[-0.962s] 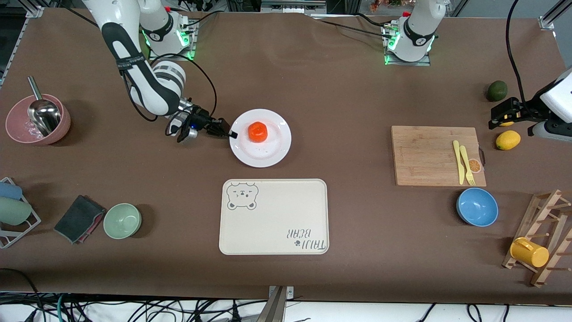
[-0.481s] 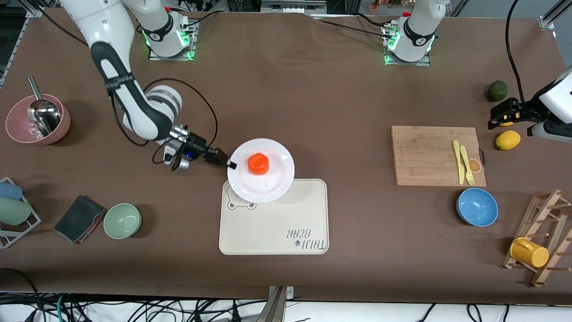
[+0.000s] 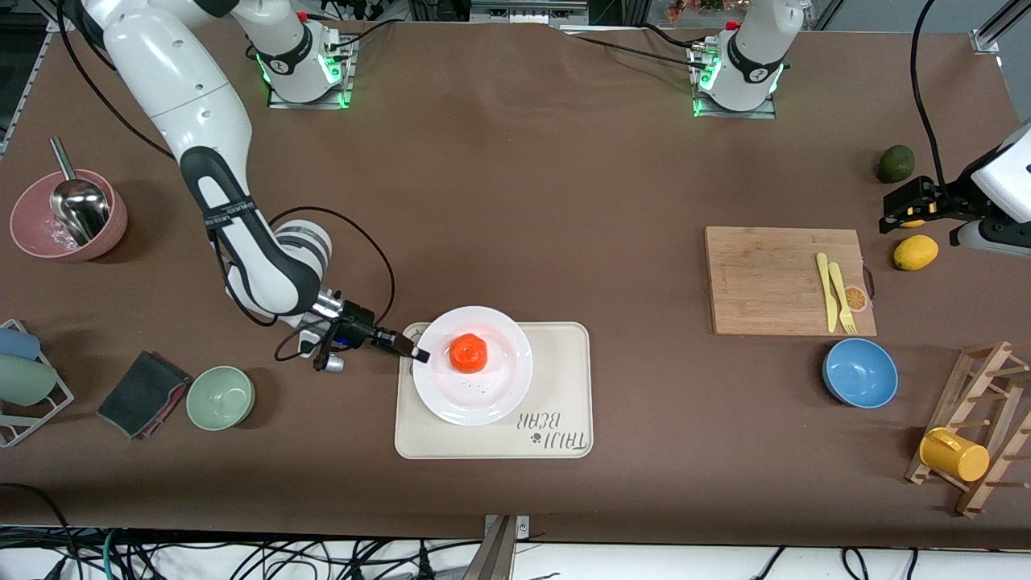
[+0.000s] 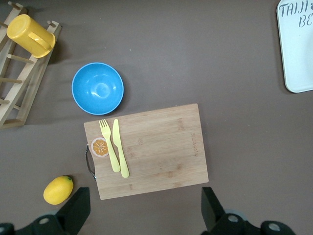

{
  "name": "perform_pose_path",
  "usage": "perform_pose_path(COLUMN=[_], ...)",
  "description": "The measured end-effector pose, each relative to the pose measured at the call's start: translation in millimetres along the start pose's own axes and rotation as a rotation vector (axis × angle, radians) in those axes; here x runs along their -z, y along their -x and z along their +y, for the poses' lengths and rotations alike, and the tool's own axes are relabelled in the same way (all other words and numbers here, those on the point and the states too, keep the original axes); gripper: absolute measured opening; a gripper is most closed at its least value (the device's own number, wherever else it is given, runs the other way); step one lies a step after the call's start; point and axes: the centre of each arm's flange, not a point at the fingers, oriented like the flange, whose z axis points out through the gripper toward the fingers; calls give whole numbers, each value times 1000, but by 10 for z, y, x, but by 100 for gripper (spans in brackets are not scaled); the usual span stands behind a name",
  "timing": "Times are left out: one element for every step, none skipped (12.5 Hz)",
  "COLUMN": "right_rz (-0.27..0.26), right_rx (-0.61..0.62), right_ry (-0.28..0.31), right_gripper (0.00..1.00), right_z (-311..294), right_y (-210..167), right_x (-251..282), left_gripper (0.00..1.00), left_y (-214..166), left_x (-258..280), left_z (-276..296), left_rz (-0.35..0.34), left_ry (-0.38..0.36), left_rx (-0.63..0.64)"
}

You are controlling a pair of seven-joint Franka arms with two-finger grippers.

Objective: Place orange and plate with both arms

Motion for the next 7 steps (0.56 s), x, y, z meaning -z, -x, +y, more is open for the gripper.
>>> perform_pose_path(right_rz=[-5,-8,-9,-8,-6,-2,-2], right_rx=[1,-2,-3,-1,1,5,27], right_ry=[7,10,11,10,10,12,21], right_gripper=[4,4,4,6,12,23,36], right_z=[50,92,106,98,91,88,79], right_y=[-8,-5,-6,-12,-24,-45,-92], right_x=[-34,-58,-66,-64,-59,-44,-8], left_gripper=[100,100,100,100,100,100,100], left_y=[0,0,0,0,0,0,0], left_x=[0,0,0,0,0,0,0], left_z=[0,0,0,0,0,0,1], left_rz=[0,0,0,0,0,0,0], left_ry=[0,0,0,0,0,0,0], left_rx=[0,0,0,0,0,0,0])
